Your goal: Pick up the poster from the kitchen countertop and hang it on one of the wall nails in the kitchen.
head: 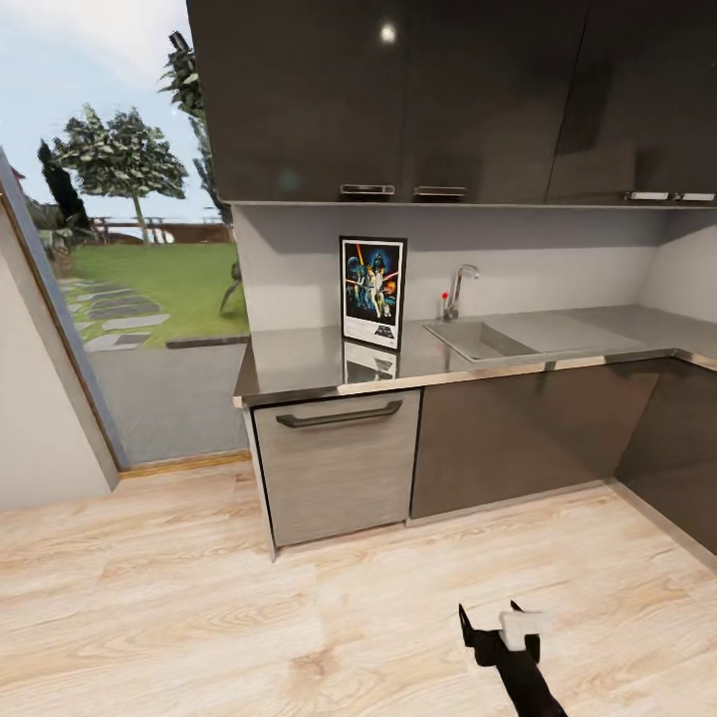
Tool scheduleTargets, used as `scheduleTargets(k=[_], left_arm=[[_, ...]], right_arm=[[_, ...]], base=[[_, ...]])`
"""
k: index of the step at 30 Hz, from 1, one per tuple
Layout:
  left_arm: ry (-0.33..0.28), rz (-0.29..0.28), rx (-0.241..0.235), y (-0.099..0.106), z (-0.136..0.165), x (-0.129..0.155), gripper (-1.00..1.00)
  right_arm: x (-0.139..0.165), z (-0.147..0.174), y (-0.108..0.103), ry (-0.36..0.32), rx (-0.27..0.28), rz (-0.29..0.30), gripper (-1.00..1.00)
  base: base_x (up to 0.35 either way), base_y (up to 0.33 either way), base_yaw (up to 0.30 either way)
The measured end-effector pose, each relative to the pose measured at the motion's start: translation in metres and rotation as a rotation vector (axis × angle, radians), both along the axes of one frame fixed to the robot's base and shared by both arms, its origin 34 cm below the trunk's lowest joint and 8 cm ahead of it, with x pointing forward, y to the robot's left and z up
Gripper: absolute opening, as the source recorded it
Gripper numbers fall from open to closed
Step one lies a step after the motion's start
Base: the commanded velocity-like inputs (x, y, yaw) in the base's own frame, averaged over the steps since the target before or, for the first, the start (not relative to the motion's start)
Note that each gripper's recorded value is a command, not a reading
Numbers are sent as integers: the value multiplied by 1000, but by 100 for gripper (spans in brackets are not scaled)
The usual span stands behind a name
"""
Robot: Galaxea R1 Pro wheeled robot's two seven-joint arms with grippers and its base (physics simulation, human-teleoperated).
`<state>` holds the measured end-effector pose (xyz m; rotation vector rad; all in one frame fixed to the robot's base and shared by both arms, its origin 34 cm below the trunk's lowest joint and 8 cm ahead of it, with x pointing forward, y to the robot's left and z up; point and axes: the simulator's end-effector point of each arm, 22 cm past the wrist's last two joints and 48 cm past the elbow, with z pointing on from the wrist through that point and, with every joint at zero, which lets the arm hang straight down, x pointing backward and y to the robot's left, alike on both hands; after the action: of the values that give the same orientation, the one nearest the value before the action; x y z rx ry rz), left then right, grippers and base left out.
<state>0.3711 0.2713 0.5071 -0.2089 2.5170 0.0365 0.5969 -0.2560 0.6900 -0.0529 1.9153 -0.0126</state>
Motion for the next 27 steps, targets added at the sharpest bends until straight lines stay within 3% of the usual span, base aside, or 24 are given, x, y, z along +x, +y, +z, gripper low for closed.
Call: scheduleTargets(k=[2,5,11,15,19,21,27], left_arm=[[0,2,0,1,0,0,100],[-1,2,1,1,0,0,100],[1,1,1,1,0,0,100],[1,1,1,1,0,-1,100],[1,1,1,1,0,-1,100],[0,1,1,1,0,0,100],[-1,1,1,1,0,0,100]], right_arm=[[35,75,17,-120,6,31,100],[53,130,28,-172,10,48,100],[95,211,50,-249,6,92,100],[134,256,51,-228,-11,94,100],[152,273,55,-163,-12,113,100],[155,277,64,-137,-4,152,100],[156,282,73,-128,4,190,100]], base=[[0,0,0],[0,0,0],[0,0,0],[0,0,0],[0,0,0],[0,0,0],[54,0,0]])
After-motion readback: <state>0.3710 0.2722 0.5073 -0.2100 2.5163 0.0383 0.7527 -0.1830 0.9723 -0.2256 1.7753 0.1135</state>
